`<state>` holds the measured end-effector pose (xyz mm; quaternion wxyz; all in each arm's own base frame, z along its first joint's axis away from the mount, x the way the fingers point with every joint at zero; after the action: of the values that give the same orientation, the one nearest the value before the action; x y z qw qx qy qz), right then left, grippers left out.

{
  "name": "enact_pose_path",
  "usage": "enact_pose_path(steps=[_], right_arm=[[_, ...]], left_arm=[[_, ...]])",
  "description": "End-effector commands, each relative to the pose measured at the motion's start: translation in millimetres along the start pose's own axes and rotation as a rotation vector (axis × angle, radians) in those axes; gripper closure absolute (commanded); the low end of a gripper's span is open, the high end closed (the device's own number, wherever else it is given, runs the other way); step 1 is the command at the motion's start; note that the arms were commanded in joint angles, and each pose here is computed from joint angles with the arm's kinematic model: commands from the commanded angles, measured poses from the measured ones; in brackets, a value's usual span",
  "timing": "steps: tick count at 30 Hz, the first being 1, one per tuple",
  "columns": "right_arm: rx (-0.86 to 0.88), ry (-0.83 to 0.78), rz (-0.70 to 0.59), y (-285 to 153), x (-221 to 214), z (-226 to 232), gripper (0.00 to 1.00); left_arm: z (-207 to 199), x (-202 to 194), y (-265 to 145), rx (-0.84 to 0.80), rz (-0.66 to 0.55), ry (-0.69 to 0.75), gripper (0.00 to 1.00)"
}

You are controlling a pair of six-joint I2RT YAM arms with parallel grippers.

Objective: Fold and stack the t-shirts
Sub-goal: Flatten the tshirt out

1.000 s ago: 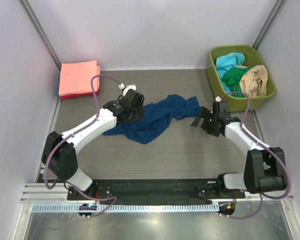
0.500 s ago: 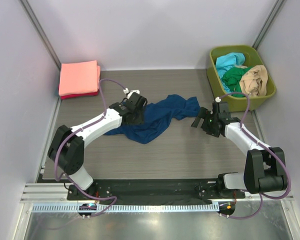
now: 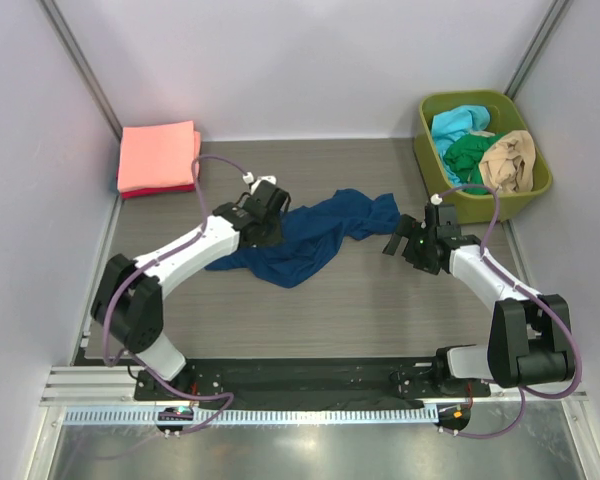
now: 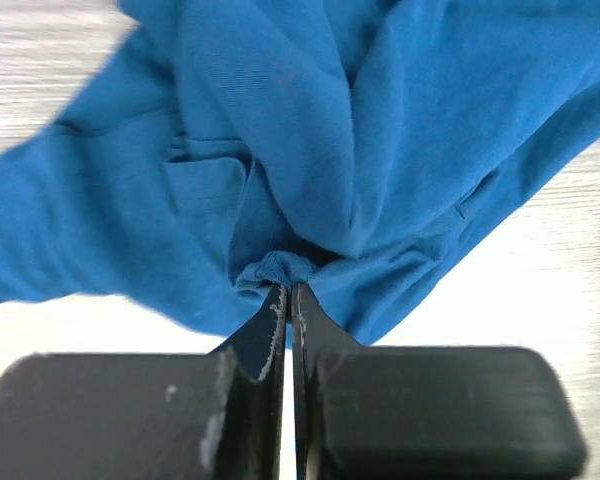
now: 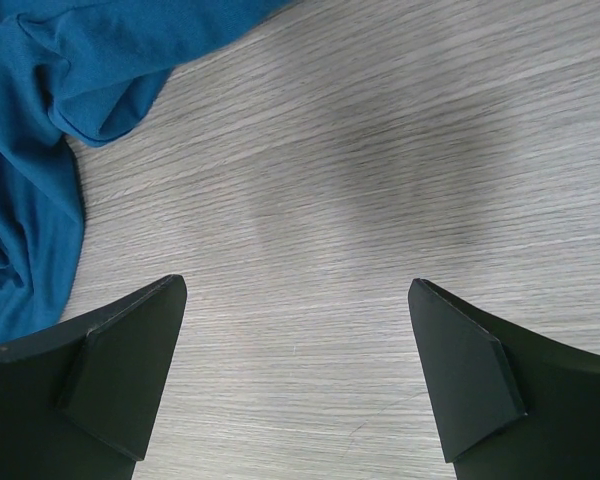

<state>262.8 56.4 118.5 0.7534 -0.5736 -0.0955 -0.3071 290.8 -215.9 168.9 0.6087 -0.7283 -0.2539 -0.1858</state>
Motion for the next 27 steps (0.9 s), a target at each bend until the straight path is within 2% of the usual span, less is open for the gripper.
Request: enact_pose_path(steps=[1,3,6,9,17,21,27], right_arm=[[0.008,-0.016,-0.055,-7,7,3,0.00],[0.001,-0.010,-0.072,-10,10,3,0.00],[0.012,0.005,-0.097,-11,17,7,0.00],[0.046,0.026,-0.096,-7,24,14,0.00],[0.094,0.062,-0.085,19,48,37,0.00],[0.124,0.055,-0.021,43,43,54,0.01],[0.131,0.052,0.014,76,40,68,0.04]], left_arm=[[17,56,-75,-0.042,-0.198,-0.081,1.00],[39,73,-124,-0.029,-0.331,-0.113,1.00],[77,77,-180,0.040,-0.452,-0.125,1.00],[103,62,-205,0.086,-0.489,-0.125,1.00],[144,-18,-187,0.122,-0.396,-0.165,1.00],[155,-35,-185,0.133,-0.392,-0.170,1.00],[159,-38,-185,0.141,-0.414,-0.167,1.00]])
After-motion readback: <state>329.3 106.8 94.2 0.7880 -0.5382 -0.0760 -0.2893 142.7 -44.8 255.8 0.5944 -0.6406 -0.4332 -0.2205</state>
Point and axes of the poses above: each gripper's point midway between its finger pads, its own y axis out along the fingers, its own z axis along the line the jaws close on, x = y × z, the point moved 7 cm from there along -y, back along the fingers, and after that the axes turned 4 degrees about -y, right-handed, at the moved point
